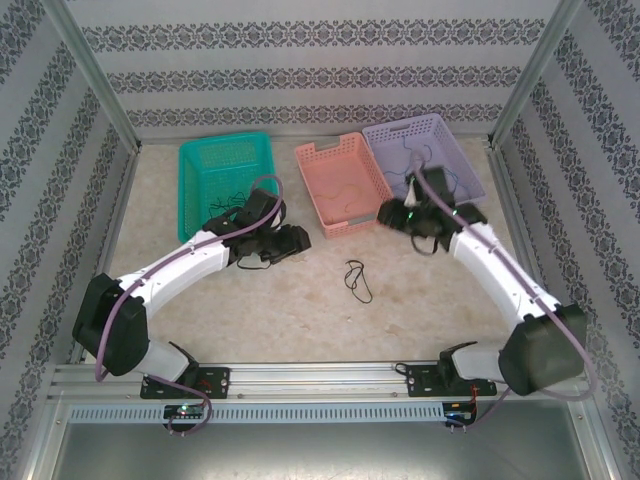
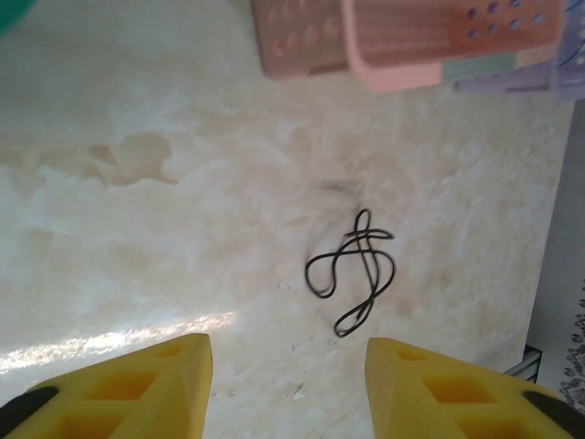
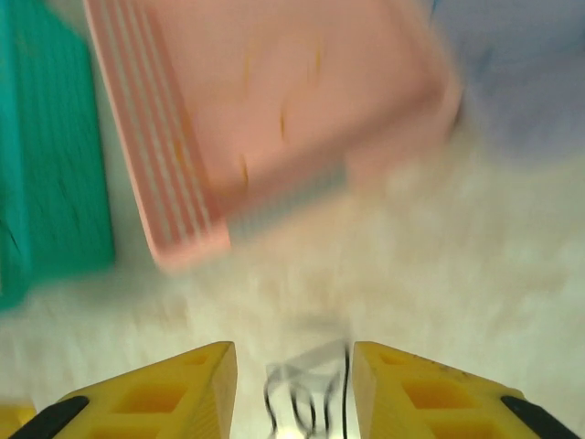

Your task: Untangle the cables

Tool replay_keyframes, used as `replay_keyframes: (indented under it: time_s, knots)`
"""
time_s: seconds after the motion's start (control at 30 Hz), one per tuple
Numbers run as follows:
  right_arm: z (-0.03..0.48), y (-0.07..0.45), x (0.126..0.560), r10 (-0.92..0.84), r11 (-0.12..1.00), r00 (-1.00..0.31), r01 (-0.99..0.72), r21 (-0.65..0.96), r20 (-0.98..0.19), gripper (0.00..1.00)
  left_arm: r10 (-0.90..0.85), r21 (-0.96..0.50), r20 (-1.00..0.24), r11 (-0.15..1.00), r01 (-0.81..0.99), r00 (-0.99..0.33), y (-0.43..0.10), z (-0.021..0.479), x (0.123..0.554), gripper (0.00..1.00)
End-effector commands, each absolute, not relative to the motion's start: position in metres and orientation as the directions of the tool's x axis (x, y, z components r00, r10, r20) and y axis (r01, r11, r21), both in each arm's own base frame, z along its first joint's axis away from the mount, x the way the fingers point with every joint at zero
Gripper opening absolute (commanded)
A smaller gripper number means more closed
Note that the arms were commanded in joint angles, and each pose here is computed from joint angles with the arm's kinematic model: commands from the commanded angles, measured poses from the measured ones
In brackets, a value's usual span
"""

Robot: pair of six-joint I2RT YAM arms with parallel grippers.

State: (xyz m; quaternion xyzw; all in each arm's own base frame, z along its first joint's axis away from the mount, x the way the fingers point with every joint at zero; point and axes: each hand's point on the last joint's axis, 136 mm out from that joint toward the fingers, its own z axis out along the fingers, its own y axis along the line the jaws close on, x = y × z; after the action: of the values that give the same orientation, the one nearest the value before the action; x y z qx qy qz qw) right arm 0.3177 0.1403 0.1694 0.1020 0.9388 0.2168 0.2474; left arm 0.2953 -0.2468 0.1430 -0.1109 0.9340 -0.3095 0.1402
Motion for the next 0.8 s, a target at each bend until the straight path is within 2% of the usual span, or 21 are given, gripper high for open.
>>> replay_keyframes:
  time_s: [0.0, 0.1, 0.27, 0.43, 0.77]
  knots:
    - [0.128, 0.163, 0.269, 0.266, 0.884, -0.913, 0.104, 0.455, -0.308, 0.42, -0.283, -0.670, -0.199, 0.738, -0.080, -0.938, -0.259, 0.152, 0.290, 0.42]
    - [0.108, 0.192, 0.243, 0.200, 0.886, -0.949, 0.069, 0.459, -0.243, 0.42, -0.276, -0.662, -0.181, 0.744, -0.090, -0.944, -0.257, 0.141, 0.283, 0.36]
    - [0.089, 0.230, 0.234, 0.159, 0.888, -0.973, 0.067, 0.455, -0.165, 0.41, -0.273, -0.650, -0.169, 0.753, -0.101, -0.947, -0.253, 0.132, 0.278, 0.35]
    - [0.075, 0.226, 0.239, 0.238, 0.894, -0.962, 0.164, 0.418, -0.132, 0.39, -0.273, -0.652, -0.182, 0.753, -0.092, -0.945, -0.251, 0.138, 0.276, 0.35]
    - [0.063, 0.235, 0.254, 0.345, 0.842, -0.935, 0.272, 0.465, -0.078, 0.33, -0.273, -0.657, -0.193, 0.749, -0.082, -0.942, -0.246, 0.144, 0.269, 0.35]
